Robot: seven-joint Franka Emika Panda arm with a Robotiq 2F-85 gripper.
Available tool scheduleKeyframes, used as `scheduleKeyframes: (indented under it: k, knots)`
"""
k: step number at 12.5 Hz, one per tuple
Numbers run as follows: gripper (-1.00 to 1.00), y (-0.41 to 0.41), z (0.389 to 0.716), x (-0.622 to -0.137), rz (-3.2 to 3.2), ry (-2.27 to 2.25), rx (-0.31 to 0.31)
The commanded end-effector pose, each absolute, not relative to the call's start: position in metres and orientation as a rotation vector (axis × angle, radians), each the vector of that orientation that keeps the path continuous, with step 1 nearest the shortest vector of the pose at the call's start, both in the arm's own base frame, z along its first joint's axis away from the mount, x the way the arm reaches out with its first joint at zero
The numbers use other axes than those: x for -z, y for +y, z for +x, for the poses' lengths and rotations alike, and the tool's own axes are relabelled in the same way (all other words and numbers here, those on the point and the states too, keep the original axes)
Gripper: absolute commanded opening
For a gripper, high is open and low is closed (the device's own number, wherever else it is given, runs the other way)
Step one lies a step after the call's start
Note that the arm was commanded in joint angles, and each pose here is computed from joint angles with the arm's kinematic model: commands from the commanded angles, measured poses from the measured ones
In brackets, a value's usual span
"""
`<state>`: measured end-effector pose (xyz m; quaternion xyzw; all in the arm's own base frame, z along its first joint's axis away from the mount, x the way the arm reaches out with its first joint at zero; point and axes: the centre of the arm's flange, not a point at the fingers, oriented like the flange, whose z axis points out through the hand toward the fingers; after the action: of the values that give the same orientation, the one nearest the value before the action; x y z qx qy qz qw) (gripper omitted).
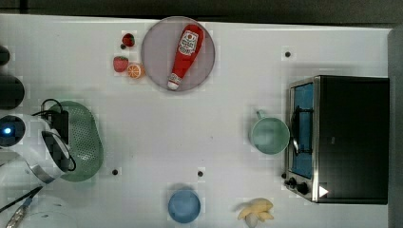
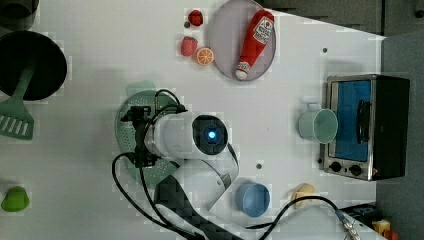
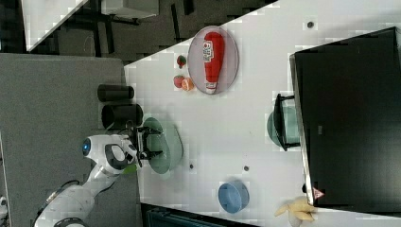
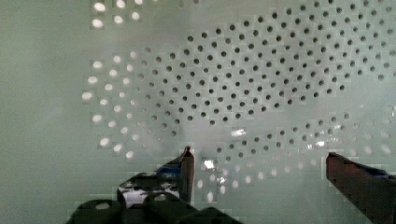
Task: Drag strainer right to left.
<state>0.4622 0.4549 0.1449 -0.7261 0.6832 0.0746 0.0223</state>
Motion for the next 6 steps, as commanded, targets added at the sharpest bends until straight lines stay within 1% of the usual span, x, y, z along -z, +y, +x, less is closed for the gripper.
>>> scheduleKeyframes:
  k: [1, 3, 6]
  knots:
    - [1.00, 0.431, 0.487, -0.201, -2.363, 2.030, -0.214]
    - [1.00, 0.403, 0.506, -0.265, -2.474, 1.919, -0.196]
    - [1.00, 0.338, 0.533, -0.381, -2.569, 1.709, -0.146]
